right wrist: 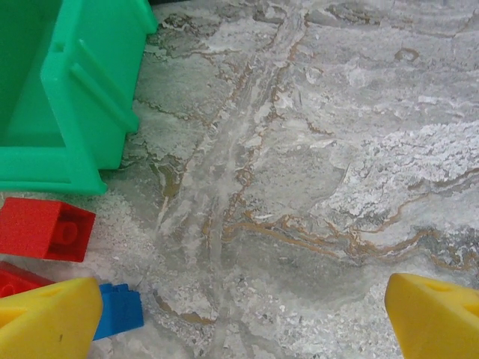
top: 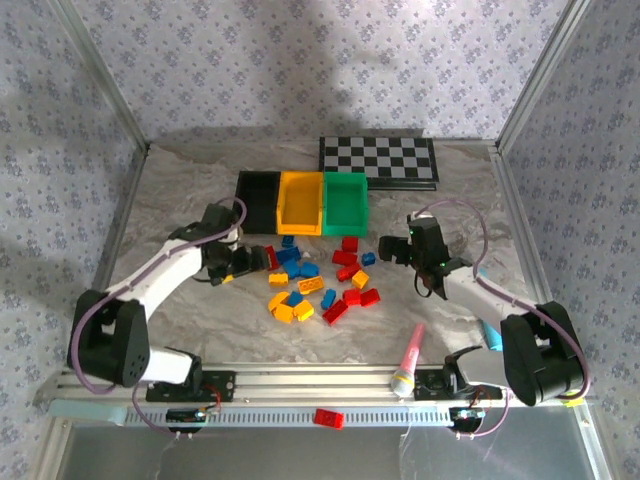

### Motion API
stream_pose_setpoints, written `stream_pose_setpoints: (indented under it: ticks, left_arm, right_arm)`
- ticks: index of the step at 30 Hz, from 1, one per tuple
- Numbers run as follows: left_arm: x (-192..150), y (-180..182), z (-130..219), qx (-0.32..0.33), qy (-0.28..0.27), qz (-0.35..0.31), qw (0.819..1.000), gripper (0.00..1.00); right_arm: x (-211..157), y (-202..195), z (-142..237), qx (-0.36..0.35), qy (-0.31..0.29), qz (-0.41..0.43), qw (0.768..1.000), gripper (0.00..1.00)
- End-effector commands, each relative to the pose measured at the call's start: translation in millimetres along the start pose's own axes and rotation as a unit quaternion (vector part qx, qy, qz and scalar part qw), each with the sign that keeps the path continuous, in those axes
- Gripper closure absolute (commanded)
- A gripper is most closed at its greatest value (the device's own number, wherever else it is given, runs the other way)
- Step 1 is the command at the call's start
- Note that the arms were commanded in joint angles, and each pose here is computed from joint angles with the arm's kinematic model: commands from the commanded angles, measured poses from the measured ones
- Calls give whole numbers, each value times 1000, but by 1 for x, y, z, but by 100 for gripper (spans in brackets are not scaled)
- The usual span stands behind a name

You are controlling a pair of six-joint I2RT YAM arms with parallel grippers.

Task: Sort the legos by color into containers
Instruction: Pick up the legos from the center of the table.

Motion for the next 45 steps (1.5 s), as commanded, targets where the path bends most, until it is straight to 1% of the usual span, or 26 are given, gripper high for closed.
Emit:
stream_pose_setpoints:
  ticks: [1,3,4,6,9,14,19,21,23,26,28,31,33,35,40,45]
  left_arm:
    - [8,5,2,76,12,19,997,4]
    - [13,6,-3,101,19,24,994,4]
    - [16,5,-8,110,22,24,993,6]
    - [21,-1,-16,117,25,20,993,9]
    - [29,-7,-29,132,30,19,991,11]
    - [36,-12,-45,143,39,16,989,24]
    - [33,-11,-48,145,38,15,989,33]
    - [31,-8,-49,149,37,13,988,40]
    - [30,-6,-47,153,34,13,987,45]
    - [29,-4,-45,156,28,12,987,47]
    - [28,-2,-44,157,24,13,987,51]
    - [27,-1,-41,151,17,15,988,60]
    - [28,-3,-38,146,12,14,989,63]
    - [29,-6,-31,138,3,13,990,68]
    - [39,-16,-2,113,-37,9,993,69]
    - [66,-23,30,97,-71,3,993,70]
  right_arm:
    - [2,-4,3,-20,-20,-10,1000,1]
    - [2,-6,3,-25,-19,-8,999,1]
    - [2,-7,3,-28,-21,-8,999,1]
    - [3,-7,4,-29,-22,-10,999,1]
    - [-1,-7,1,-25,-19,-14,999,1]
    - [-3,-5,-2,-21,-16,-15,1000,1]
    - [-3,-5,-1,-22,-15,-15,1000,1]
    - [-2,-5,-1,-22,-17,-15,1000,1]
    - [-2,-5,-1,-21,-16,-15,1000,1]
    - [-2,-5,-1,-23,-17,-14,999,1]
    - [-2,-6,-1,-24,-17,-13,999,1]
    - [-2,-6,-1,-26,-17,-13,999,1]
    - [-2,-7,-1,-28,-16,-12,999,1]
    - [-2,-7,-1,-28,-16,-12,999,1]
    - [-2,-7,-2,-28,-15,-11,999,1]
    - [-2,-5,-3,-25,-13,-11,1000,2]
Point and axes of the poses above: each hand's point on the last joint's axis, 136 mm out from that joint toward the fingers, its own z axis back along the fingers, its own y axis along the line the jaws close on, x = y × z, the point moved 5 cm from there along z, back along the fingers, and after that the axes turned 4 degrees about -z, right-handed, at the moved point
